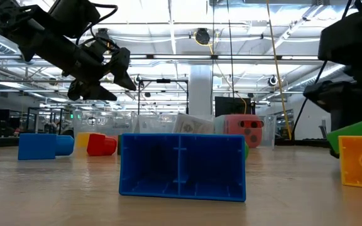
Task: Pick & Place Toys
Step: Put the green game piece into the left transparent bin
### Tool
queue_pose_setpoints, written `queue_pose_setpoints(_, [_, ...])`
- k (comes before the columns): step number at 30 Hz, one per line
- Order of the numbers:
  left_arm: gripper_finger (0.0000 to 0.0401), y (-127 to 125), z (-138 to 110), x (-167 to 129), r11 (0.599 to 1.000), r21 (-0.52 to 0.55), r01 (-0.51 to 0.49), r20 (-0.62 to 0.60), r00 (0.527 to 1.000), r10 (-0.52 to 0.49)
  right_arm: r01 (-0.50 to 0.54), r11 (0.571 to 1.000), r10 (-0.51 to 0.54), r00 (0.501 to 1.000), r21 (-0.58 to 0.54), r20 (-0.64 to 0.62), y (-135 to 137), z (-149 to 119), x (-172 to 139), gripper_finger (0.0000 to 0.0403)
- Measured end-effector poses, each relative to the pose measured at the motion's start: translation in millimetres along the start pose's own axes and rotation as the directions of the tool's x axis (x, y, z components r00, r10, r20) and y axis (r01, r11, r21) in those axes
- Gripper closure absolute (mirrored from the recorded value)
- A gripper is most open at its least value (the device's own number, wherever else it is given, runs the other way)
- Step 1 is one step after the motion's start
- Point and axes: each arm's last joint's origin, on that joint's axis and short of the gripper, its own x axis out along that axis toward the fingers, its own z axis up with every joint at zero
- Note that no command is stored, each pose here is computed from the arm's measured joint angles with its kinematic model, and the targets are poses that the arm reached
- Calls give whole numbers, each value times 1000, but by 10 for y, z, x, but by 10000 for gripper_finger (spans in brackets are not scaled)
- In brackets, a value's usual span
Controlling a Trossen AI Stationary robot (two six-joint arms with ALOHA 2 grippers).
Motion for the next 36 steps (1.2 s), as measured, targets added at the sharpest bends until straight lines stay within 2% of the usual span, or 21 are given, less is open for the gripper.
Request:
queue_pose_setpoints(7, [75, -17, -15, -4, 999, 0, 54, -44, 998, -54, 24, 996, -24, 1000, -86, 9, -106, 53, 24, 272])
queue_pose_setpoints(12, [75, -20, -18, -5, 998, -1, 64, -52, 997, -64, 51, 992, -51, 999, -116, 0, -180, 62, 32, 283])
queue_pose_setpoints(16, [75, -21, -18, -5, 998, -16, 63, -52, 997, -64, 167, 982, -167, 986, -84, 18, -271, 76, 38, 279])
queue_pose_setpoints(21, [75, -21, -18, -5, 998, -29, 62, -52, 997, -64, 247, 968, -245, 968, -33, 49, -332, 105, 42, 255])
queue_pose_setpoints(26, [75, -20, -18, -4, 998, -25, 62, -53, 997, -63, 231, 973, -228, 970, -20, 85, -317, 144, 43, 198])
queue_pose_setpoints(31, [75, -19, -18, -3, 998, -4, 62, -52, 997, -62, 185, 982, -173, 959, -34, 225, -241, 280, -38, 149])
queue_pose_setpoints(36, [75, -19, -18, -3, 998, -17, 62, -52, 997, -62, 89, 995, -98, 932, 43, 350, -150, 401, -56, 136])
